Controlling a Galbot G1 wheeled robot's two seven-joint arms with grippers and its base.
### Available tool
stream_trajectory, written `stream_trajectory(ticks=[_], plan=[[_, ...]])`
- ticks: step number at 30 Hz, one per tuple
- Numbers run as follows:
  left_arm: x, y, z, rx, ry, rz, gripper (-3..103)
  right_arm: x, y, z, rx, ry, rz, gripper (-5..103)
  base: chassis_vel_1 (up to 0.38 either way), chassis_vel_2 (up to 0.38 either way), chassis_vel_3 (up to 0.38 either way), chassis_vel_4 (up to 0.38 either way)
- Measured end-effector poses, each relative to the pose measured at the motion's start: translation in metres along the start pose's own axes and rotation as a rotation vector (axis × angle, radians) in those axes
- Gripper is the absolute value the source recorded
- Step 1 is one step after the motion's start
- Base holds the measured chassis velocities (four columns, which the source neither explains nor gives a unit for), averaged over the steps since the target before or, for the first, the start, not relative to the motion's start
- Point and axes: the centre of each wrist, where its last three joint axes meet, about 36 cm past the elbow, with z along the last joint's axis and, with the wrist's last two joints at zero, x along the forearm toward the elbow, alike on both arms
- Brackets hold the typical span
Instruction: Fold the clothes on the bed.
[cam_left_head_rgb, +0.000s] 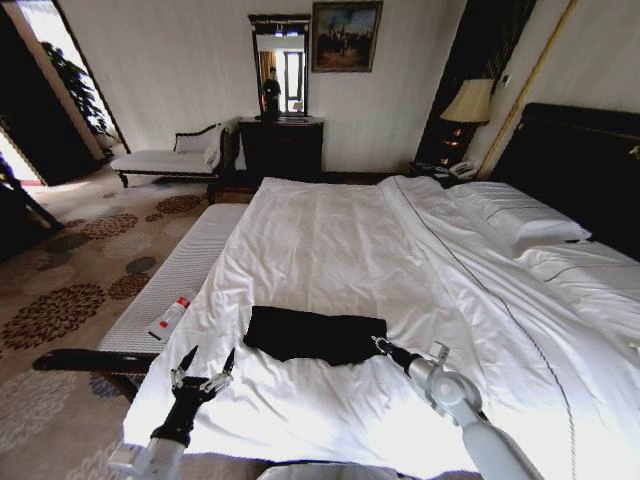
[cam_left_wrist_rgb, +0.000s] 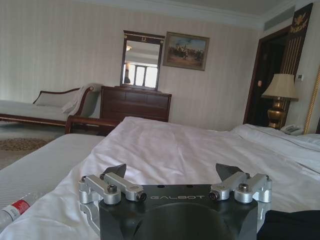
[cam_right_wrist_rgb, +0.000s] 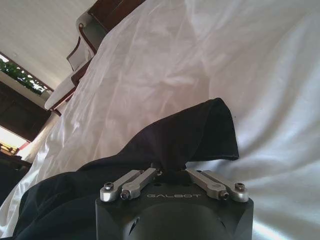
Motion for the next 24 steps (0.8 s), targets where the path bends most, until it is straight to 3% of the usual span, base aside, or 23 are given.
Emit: stream_trajectory(ticks=[14,18,24], plan=[[0.0,0.0,0.0,0.0,0.0,0.0,100,0.026,-0.025,-0.042,0.131,-0.07,0.079,7,0.0,0.0,0.0,0.0],[0.0,0.0,0.0,0.0,0.0,0.0,100,0.028,-0.046,-0.049,0.219,-0.09,0.13,7,0.0,0.0,0.0,0.0],[0.0,0.0,0.0,0.0,0.0,0.0,100,0.031,-0.068,-0.054,0.252,-0.105,0.182,7,0.0,0.0,0.0,0.0]])
